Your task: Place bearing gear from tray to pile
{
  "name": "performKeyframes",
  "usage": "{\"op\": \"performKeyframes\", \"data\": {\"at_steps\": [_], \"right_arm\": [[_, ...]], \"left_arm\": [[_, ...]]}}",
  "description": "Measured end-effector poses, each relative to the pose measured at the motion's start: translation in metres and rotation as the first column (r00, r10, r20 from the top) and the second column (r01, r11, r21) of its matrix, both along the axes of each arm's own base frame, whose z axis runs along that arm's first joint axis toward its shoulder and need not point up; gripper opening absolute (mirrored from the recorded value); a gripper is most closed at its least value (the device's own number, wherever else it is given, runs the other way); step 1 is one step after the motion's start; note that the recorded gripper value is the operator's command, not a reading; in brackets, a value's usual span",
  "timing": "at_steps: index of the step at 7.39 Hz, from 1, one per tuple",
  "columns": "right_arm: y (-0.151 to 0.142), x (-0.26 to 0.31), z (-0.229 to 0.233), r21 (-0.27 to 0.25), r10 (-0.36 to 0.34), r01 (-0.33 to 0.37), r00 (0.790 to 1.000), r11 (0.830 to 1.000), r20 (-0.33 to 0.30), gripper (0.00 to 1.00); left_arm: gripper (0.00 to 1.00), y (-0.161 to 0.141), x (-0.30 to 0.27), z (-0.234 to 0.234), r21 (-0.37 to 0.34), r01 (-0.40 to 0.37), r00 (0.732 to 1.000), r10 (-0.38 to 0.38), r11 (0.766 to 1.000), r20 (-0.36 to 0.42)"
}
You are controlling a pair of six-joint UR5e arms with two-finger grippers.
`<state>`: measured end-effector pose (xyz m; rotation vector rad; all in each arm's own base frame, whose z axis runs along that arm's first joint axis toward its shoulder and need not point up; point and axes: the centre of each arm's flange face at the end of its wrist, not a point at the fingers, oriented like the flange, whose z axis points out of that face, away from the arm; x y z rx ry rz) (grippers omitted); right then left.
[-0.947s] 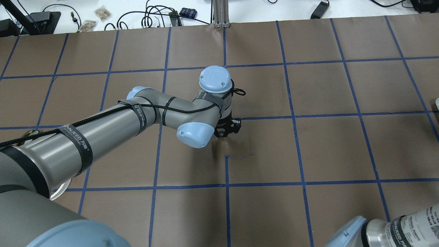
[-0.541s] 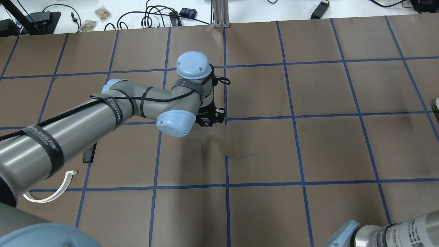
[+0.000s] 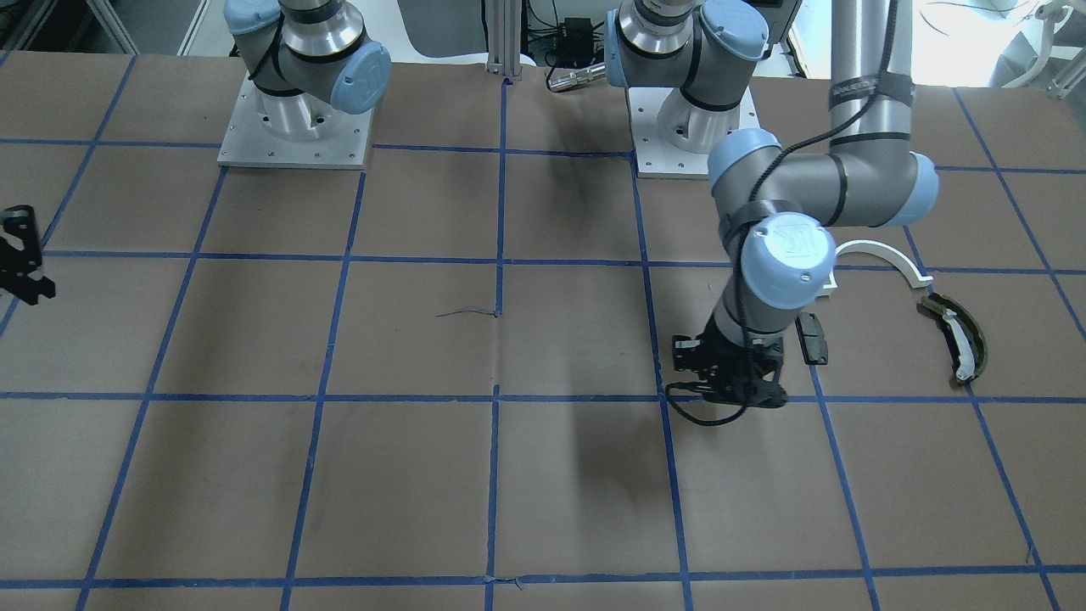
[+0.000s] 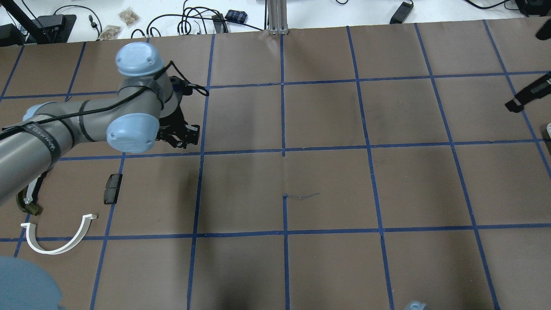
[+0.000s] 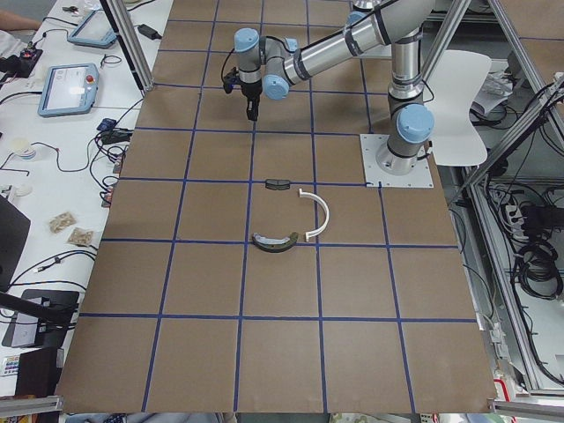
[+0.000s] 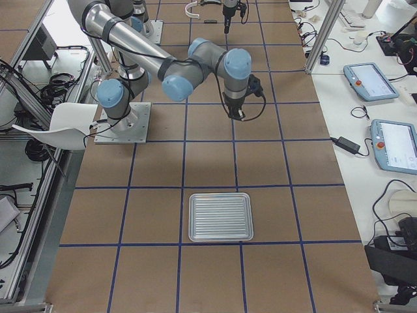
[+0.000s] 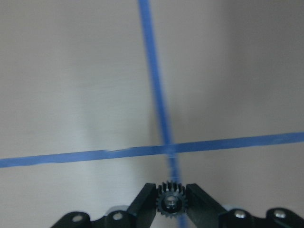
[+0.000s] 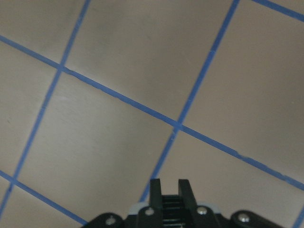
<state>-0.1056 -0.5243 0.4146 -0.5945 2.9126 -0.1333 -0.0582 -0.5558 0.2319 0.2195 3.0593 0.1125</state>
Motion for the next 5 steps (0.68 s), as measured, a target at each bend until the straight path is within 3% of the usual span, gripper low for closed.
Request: {"op": "performKeyframes", "data": {"at_steps": [3,5], "right_arm": [[-0.016,0.205,-0.001,0.022,-0.193,0.193,0.981,0.981,-0.018,0.00],[-0.016,0.329,-0.060,-0.016,-0.265,0.265,0.960,0.964,-0.096,0.00]], "left_arm": [[0.00,0.018,0.165,-0.015,0.003,0.089,0.990,-0.088,0.996,-0.110],[0.00,0.042,0.256,-0.028,-0.003,0.066,0.988,-0.065,0.998,-0.143]]}}
